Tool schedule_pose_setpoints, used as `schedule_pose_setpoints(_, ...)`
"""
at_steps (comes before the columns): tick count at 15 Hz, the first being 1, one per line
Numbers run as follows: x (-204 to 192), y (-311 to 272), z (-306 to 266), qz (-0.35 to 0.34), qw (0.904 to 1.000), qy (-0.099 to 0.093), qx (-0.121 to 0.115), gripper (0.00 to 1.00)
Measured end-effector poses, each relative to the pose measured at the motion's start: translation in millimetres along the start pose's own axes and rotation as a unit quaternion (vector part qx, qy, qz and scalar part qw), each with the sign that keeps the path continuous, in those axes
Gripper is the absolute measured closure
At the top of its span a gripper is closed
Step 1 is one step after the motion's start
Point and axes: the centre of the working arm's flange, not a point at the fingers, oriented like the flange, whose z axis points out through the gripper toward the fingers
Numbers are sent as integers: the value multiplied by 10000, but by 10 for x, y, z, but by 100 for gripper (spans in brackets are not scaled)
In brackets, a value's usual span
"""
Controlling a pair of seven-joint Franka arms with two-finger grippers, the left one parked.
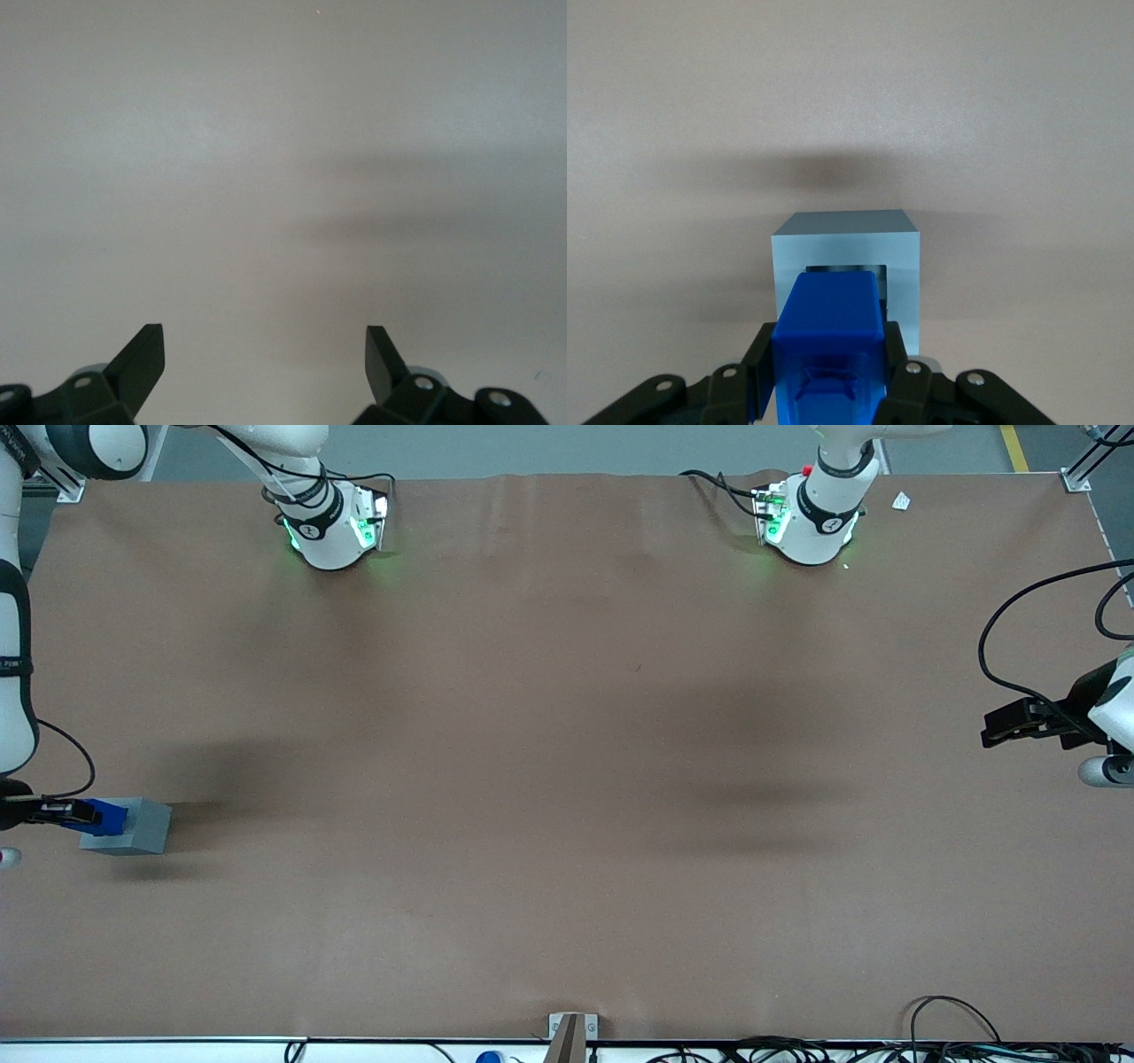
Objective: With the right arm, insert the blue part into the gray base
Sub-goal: 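Lower the blue block into the gray base's opening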
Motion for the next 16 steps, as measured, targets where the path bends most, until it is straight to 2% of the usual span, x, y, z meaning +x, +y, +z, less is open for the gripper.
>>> schedule_pose_setpoints(5,31,12,56,-1,10000,70,-31,49)
schedule_pose_setpoints(16,14,64,63,60,9999,73,-34,49)
